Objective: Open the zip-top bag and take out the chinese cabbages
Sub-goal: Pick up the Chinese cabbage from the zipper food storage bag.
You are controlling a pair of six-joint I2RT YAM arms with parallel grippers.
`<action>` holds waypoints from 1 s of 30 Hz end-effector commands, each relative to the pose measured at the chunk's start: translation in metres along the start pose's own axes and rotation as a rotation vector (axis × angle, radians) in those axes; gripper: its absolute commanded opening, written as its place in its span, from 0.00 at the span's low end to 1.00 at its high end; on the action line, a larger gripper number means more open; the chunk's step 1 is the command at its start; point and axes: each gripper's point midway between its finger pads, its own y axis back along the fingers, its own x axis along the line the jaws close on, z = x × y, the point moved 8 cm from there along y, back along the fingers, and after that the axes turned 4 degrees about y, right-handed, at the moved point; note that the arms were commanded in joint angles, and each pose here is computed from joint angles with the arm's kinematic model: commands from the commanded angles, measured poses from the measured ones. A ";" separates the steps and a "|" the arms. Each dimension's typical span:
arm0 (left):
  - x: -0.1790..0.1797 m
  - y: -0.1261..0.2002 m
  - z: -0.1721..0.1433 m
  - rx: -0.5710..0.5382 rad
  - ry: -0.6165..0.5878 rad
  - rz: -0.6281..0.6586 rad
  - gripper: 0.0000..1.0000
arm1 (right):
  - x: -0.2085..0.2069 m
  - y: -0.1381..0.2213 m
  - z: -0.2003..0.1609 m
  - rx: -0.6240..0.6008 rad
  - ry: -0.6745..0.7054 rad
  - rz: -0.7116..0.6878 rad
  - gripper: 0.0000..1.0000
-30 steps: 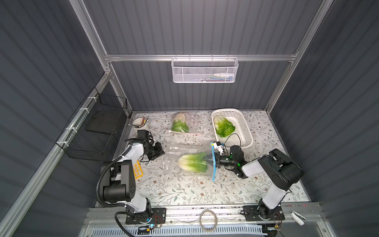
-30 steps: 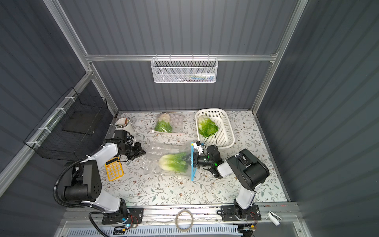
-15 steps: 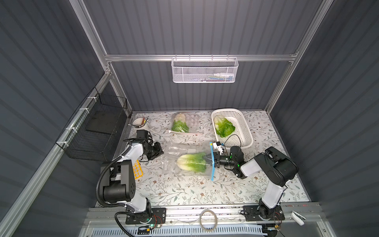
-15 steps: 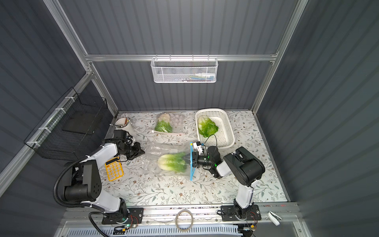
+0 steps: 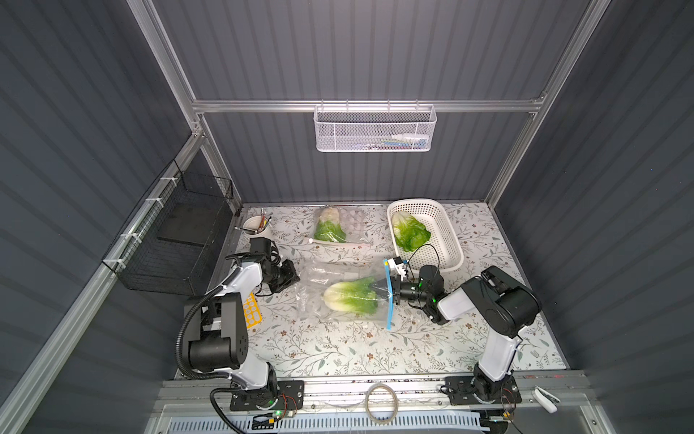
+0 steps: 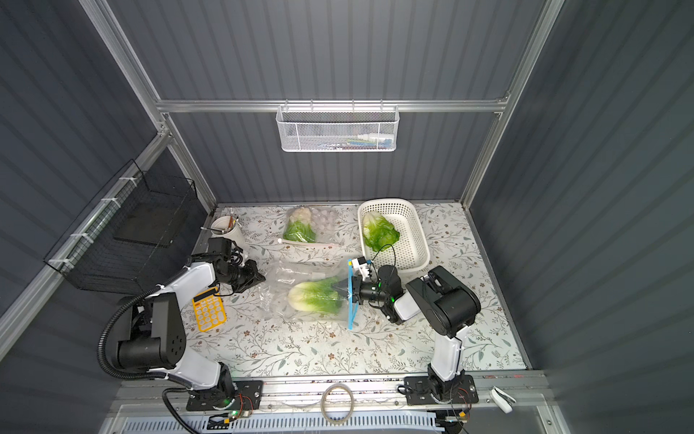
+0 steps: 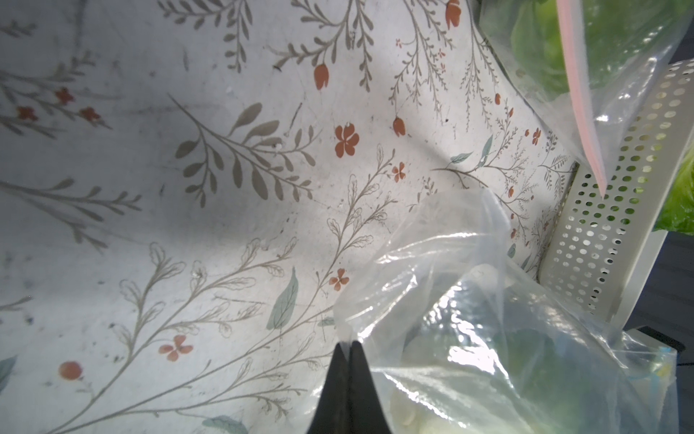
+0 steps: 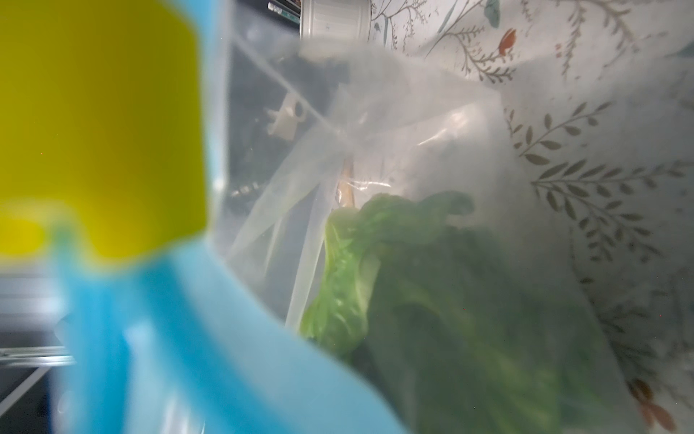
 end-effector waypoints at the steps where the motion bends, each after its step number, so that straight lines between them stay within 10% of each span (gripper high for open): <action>1: -0.001 0.004 0.000 -0.003 0.001 -0.013 0.00 | 0.005 -0.003 0.001 0.003 0.029 0.024 0.05; 30: 0.005 0.010 0.002 -0.046 0.011 0.064 0.00 | 0.023 0.033 -0.005 -0.033 0.066 -0.003 0.00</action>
